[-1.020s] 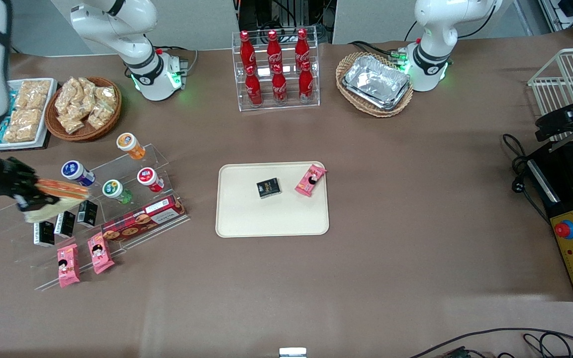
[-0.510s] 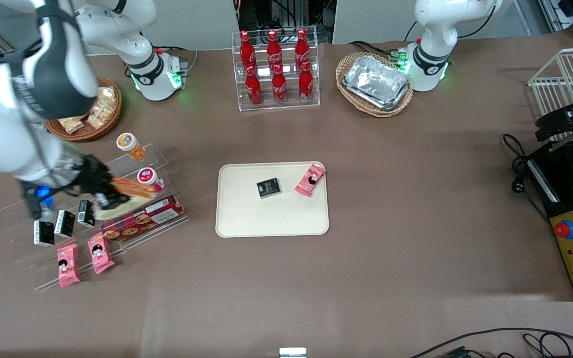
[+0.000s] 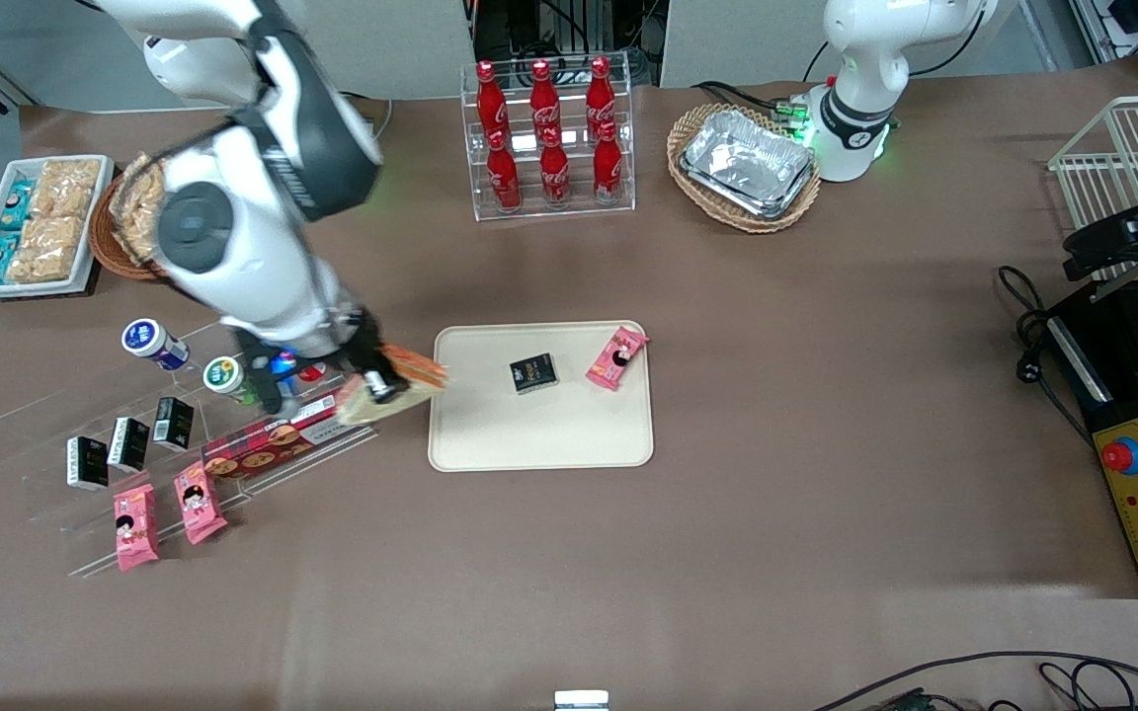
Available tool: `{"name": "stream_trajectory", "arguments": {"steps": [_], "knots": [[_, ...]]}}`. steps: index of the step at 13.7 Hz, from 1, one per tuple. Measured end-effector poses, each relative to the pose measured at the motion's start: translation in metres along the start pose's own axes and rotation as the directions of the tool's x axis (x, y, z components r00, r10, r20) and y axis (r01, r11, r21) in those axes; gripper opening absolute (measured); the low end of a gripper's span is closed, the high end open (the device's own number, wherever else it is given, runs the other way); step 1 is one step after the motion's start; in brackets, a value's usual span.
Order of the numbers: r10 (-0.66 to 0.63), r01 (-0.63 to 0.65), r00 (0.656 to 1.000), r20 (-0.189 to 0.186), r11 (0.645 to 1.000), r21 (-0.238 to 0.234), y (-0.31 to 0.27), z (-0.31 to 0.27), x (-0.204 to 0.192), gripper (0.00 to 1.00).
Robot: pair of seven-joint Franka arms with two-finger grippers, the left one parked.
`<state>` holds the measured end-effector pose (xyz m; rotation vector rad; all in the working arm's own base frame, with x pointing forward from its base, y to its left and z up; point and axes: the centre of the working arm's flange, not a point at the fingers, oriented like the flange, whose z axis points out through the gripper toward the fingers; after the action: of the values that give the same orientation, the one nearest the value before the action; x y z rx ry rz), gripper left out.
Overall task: Place sandwich on tray
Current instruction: 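Lift the sandwich and carry it with the right gripper to the cream tray, then lower the sandwich onto the tray beside the black box and open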
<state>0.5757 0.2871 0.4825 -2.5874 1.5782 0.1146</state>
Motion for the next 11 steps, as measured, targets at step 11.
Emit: {"name": "stream_trajectory", "arguments": {"steps": [11], "knots": [[0.238,-0.235,0.970,-0.056,0.971,0.053,-0.039,0.171,-0.069,0.48]]}}
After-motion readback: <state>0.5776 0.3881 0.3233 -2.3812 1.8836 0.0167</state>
